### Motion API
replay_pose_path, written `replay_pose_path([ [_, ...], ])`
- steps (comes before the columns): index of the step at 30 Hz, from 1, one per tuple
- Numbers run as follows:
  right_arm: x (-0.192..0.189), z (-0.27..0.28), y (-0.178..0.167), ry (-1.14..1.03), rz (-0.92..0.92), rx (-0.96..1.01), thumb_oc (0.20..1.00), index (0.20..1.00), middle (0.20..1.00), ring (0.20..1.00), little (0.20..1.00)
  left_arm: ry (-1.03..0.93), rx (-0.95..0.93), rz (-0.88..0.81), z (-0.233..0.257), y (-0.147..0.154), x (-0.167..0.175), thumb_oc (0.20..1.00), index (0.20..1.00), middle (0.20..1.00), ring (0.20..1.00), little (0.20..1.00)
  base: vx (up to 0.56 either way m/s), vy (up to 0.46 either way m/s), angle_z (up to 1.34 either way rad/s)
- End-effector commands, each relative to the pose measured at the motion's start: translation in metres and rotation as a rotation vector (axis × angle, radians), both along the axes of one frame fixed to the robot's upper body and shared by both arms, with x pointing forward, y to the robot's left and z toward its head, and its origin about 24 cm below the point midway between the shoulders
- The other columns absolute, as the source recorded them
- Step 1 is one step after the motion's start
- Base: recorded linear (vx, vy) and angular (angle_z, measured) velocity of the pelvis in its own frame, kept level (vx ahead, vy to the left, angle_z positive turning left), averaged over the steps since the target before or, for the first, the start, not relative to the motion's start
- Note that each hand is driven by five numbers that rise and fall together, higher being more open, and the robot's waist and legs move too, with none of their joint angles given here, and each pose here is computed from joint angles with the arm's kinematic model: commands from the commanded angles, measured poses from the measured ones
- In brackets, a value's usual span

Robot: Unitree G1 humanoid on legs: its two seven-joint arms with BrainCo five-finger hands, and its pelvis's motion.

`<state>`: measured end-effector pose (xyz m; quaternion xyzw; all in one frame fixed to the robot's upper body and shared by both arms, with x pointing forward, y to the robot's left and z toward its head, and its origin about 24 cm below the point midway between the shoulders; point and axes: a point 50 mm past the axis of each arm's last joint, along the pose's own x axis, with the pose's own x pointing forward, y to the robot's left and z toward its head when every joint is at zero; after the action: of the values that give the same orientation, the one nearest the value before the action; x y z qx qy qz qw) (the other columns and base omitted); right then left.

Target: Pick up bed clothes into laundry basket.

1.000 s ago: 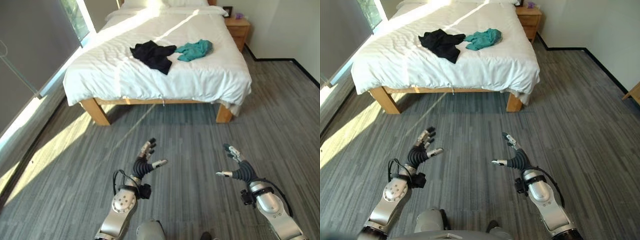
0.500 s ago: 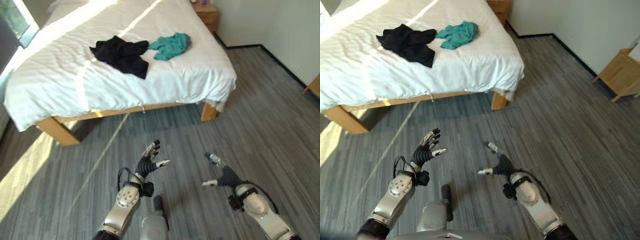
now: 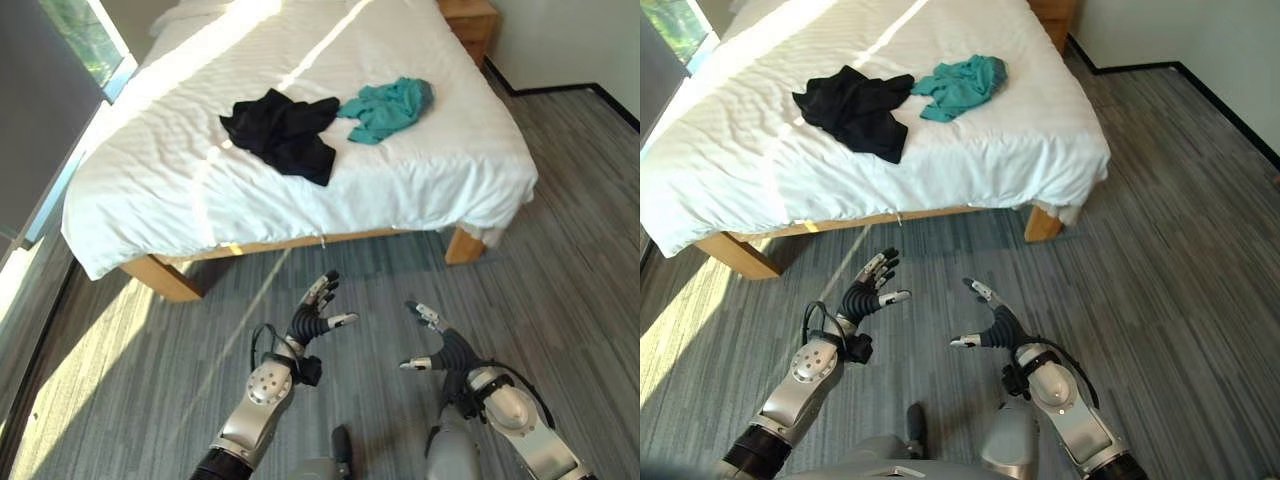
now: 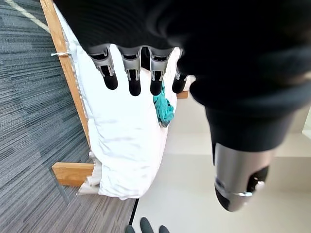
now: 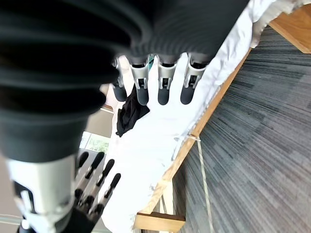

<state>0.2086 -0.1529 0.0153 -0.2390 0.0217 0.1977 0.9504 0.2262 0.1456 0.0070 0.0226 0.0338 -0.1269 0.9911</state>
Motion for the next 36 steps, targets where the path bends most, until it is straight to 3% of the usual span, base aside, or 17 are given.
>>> replay_pose_path([
  [1, 0.007, 0.022, -0.02, -0.113, -0.026, -0.051, 1.0, 1.0, 1.0, 1.0, 1.0, -0.149, -0.084, -0.062, 0.029, -0.022, 0.013, 1.0, 1.0, 1.0, 1.0, 1.0, 0.41, -0.457, 0.75],
  [5, 0.021, 0.043, -0.046, -0.232, -0.139, -0.151, 1.0, 1.0, 1.0, 1.0, 1.0, -0.157, -0.094, -0.053, 0.033, -0.016, 0.012, 1.0, 1.0, 1.0, 1.0, 1.0, 0.45, -0.247, -0.21],
  [15, 0.028, 0.059, -0.055, -0.357, -0.213, -0.265, 1.0, 1.0, 1.0, 1.0, 1.0, -0.101, -0.068, -0.029, 0.019, -0.022, 0.01, 1.0, 1.0, 1.0, 1.0, 1.0, 0.44, 0.211, -0.37],
  [20, 0.026, 0.064, -0.056, -0.409, -0.229, -0.35, 1.0, 1.0, 1.0, 1.0, 1.0, -0.056, -0.049, 0.01, 0.01, -0.011, 0.0, 1.0, 1.0, 1.0, 1.0, 1.0, 0.41, 0.146, -0.09],
  [25, 0.041, 0.096, -0.09, -0.593, -0.422, -0.531, 1.0, 1.0, 1.0, 1.0, 1.0, 0.0, -0.007, -0.031, 0.0, -0.007, -0.009, 1.0, 1.0, 1.0, 1.0, 1.0, 0.32, 0.079, -0.08],
  [28, 0.063, 0.14, -0.134, -0.715, -0.61, -0.708, 1.0, 1.0, 1.0, 1.0, 1.0, 0.025, 0.056, -0.126, -0.004, -0.008, -0.006, 1.0, 1.0, 1.0, 1.0, 1.0, 0.25, 0.086, 0.33],
  [36, 0.093, 0.16, -0.182, -0.601, -0.776, -0.846, 1.0, 1.0, 1.0, 1.0, 1.0, 0.049, 0.019, -0.26, -0.004, -0.018, -0.004, 1.0, 1.0, 1.0, 1.0, 1.0, 0.21, -0.08, 0.45],
])
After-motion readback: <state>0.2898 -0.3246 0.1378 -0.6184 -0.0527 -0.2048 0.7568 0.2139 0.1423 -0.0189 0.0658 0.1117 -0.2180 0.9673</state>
